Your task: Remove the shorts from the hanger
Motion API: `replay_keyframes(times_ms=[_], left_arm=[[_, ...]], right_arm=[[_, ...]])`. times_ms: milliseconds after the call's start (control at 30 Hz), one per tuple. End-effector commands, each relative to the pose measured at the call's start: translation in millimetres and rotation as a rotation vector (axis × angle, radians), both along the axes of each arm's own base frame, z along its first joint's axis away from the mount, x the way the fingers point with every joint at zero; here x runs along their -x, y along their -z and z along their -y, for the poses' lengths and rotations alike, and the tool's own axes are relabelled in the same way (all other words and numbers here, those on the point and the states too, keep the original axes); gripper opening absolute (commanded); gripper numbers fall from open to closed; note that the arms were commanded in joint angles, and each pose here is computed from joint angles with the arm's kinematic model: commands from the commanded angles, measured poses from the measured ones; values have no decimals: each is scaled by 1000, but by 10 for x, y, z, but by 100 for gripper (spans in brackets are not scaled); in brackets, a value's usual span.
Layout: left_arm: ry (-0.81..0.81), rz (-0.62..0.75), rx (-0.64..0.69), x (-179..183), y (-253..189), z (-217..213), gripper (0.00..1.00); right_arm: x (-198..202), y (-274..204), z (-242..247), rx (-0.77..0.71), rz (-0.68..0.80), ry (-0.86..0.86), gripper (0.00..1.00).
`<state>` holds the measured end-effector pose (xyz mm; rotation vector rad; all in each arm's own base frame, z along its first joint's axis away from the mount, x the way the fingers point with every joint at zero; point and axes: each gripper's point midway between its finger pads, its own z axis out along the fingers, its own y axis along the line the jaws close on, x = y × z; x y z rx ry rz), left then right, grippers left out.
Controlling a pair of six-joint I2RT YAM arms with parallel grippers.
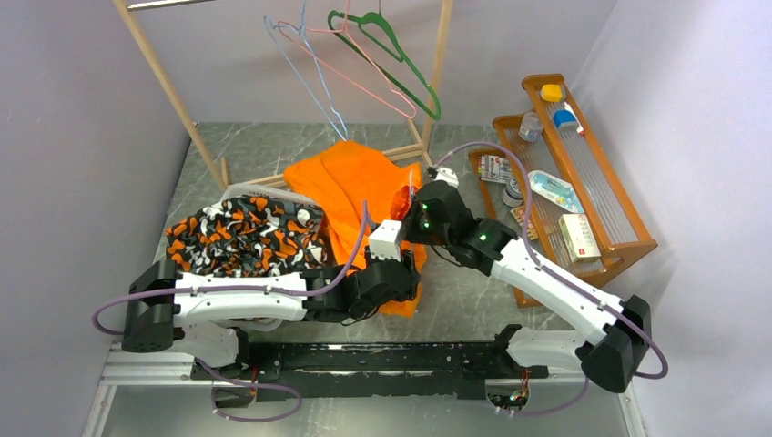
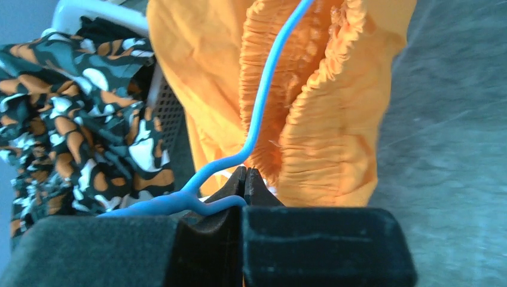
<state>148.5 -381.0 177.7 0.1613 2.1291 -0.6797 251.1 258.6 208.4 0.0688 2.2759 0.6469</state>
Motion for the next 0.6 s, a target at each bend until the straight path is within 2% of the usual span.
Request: replay_keyframes(times_ms=[0,67,233,367,467,567], left_arm=[[44,-3,-1,79,-220,-28,66],[80,3,25,126,-263,-58,73],[96,7,107,186,-326,-250,75],[18,-25,70,59,-256,-490,77],[-40,-71,31,-221,-259,-655,77],[-44,-83,50,-525,-400,-754,77]], right_arm=[[-178,-120,352,59,124,66,0],[-229,-83,464,72,121,74,0],[-330,21,713,114,111,74,0],[-257,-111,565,109,182,-117,0],[-62,-228,393,84,242,-319,0],[121,-282,334,74,274,-447,0]])
